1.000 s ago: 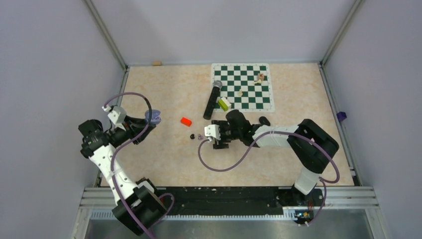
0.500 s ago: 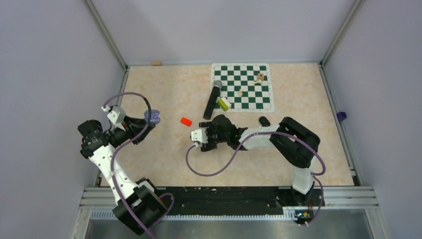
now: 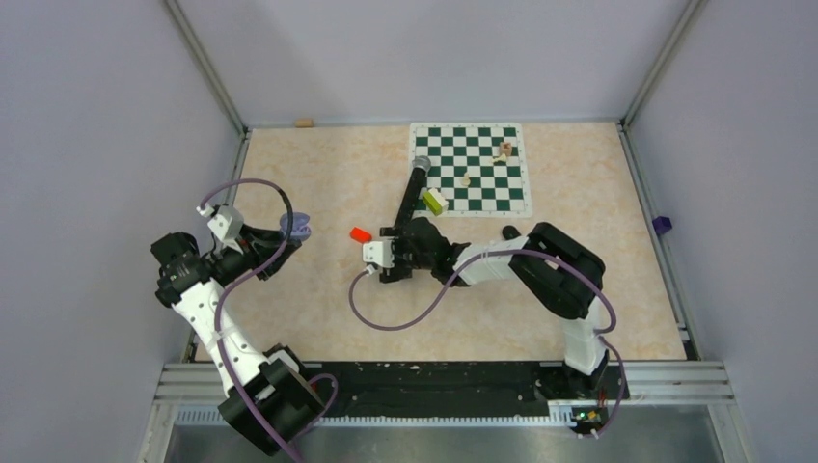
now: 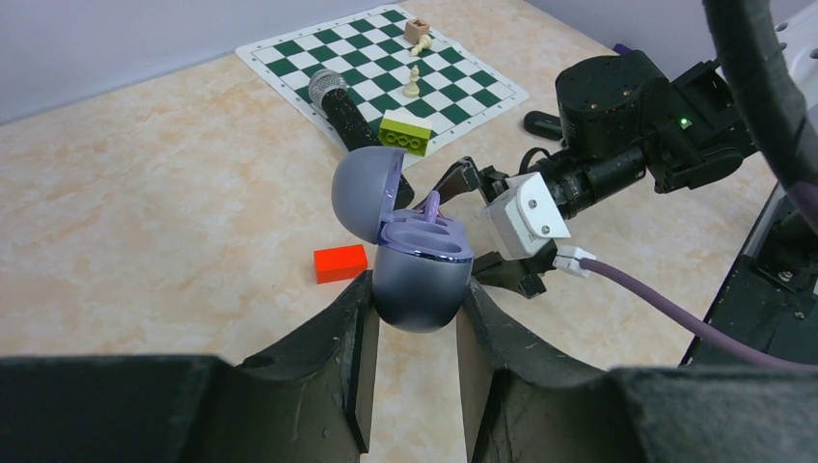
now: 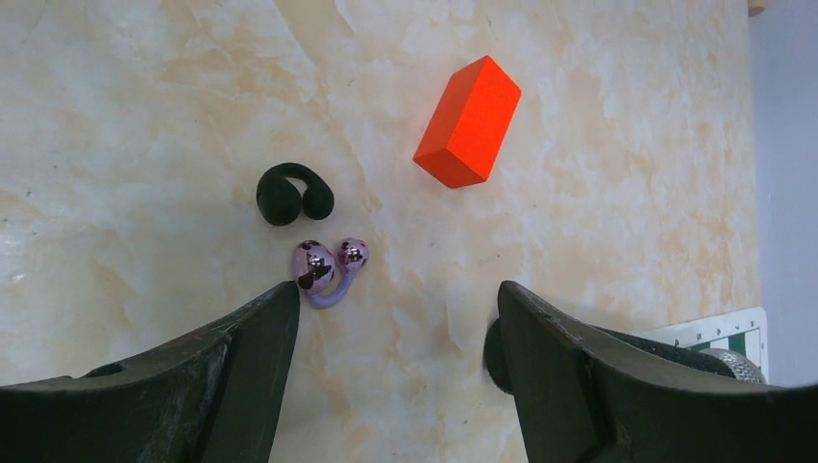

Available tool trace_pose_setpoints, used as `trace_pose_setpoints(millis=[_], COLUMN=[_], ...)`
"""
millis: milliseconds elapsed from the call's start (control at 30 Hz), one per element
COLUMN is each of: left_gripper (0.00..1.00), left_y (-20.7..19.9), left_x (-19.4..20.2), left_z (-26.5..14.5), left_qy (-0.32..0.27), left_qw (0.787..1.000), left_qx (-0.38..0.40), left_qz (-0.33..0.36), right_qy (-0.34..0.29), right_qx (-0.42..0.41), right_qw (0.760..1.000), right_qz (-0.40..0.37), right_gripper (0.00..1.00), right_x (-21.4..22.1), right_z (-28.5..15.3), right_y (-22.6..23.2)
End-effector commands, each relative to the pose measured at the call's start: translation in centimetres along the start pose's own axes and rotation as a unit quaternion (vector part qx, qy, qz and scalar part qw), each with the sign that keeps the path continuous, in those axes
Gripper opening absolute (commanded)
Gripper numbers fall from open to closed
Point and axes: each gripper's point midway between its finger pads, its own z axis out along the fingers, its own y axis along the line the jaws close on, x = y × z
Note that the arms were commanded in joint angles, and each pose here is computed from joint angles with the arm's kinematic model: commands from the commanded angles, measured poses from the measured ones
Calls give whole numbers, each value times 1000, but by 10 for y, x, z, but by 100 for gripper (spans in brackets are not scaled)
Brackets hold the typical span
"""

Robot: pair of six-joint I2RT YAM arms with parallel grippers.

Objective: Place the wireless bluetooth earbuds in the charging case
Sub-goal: Adjust the earbud at the center of the board.

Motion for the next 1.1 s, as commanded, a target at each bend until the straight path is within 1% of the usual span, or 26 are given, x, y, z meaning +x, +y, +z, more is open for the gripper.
trace_pose_setpoints(millis=[0,100,200,300,467,567,633,700,867,900,1067], left_gripper=[0,0,0,0,0,0,0,0,0,0,0], left_y=[-17,-16,-16,-16,-18,-17,-17,-17,-16,-16,-16], left_x=[-26,-26,-26,-26,-27,-27,-27,-27,-26,-26,-26], left_z=[2,2,2,2,1,1,1,1,1,1,1], left_qy=[-62,-63,-62,-62,-62,-63,-62,-63,-63,-62,-63], left_qw=[997,997,997,997,997,997,997,997,997,997,997], left_qx=[40,40,40,39,39,39,38,39,39,38,39], left_qz=[21,21,21,21,23,22,21,22,18,17,16], right_qy=[-29,-42,-31,-12,8,19,21,25,22,22,28], right_qx=[-31,-76,-104,-115,-137,-143,-149,-168,-196,-198,-209], right_qw=[999,996,994,992,986,984,983,979,973,973,969], right_qz=[5,15,32,53,94,105,107,111,120,120,127], right_gripper=[74,70,65,59,53,50,48,44,43,41,25], right_x=[-18,-26,-26,-21,-10,0,5,10,15,15,19], right_z=[4,2,5,13,25,28,25,20,6,5,2], right_y=[9,21,28,28,26,25,25,29,36,37,42])
